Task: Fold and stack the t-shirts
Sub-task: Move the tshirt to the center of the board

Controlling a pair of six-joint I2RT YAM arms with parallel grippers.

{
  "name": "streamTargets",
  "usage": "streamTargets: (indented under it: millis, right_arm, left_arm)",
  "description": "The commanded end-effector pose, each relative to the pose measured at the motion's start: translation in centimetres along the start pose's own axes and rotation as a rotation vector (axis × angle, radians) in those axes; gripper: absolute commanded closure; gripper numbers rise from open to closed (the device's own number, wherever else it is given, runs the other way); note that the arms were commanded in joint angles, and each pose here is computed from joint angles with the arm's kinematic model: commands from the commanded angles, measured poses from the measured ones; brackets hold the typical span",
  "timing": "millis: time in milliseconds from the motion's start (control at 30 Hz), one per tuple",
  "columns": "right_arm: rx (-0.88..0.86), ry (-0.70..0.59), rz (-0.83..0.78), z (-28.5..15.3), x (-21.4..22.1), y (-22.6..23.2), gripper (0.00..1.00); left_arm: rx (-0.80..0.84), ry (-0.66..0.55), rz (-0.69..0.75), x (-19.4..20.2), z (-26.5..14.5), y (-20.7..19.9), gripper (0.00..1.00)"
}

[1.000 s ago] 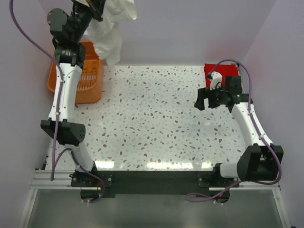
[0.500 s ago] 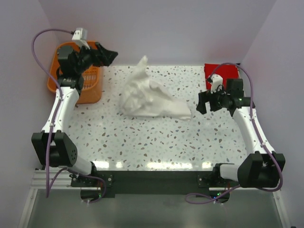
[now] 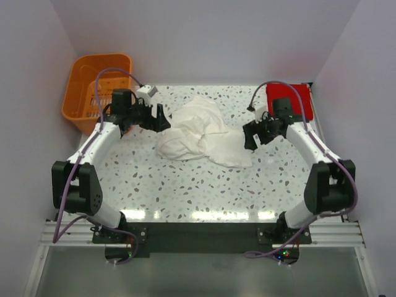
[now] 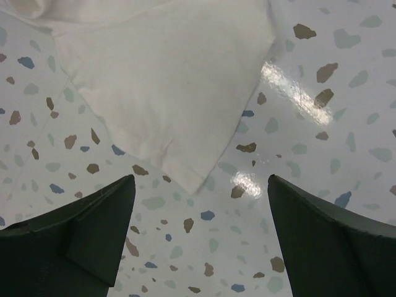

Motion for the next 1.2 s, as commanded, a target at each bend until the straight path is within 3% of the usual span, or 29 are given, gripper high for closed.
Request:
streamTargets:
  millis: [0,167,433,633,767,933,1133,1167]
  right_arm:
    - [0.011,-0.006,-0.073,2.9,-2.7,-0.6,0.10]
    - [0.022,0.083,-0.064,6.9,-3.2,-1.1,0.13]
    - [0.094,0.182,-0.030,10.1,-2.0,-1.2,0.17]
    - [0.113,0.256,0.002,11.0,0.2,-1.0,0.26]
    - [0.092,0.303,0.044,11.8,1.6,-0.8,0.41]
    - [0.050,0.342,0.091,12.6,2.7,-0.5,0.48]
    - [0.006,0.359,0.131,13.0,2.9,-0.2,0.82]
    - [-0.004,0.359,0.133,13.0,2.8,0.0,0.98]
  left_arm:
    - [-0.011,0.102,0.073,2.5,0.8,0.4,0.10]
    - [0.003,0.194,0.126,3.0,3.4,1.1,0.17]
    - [-0.020,0.273,0.230,3.7,6.8,1.3,0.17]
    - [0.026,0.252,0.346,2.9,8.8,0.2,0.27]
    - [0.073,0.252,0.380,2.6,10.4,0.0,0.35]
    - [0.120,0.238,0.428,1.8,12.3,-0.7,0.43]
    - [0.166,0.277,0.427,2.2,14.3,-1.0,0.46]
    - [0.163,0.283,0.421,2.4,14.5,-0.9,0.46]
Point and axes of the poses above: each gripper's point midway between its finger pads, its own z axis out along the fingers, its own y axis along the line the jaws close on, x = y × z, the point moved 10 cm from there along -z, back along the fingers, and after that the axes turned 5 degrees about z, right-handed, at the moved point
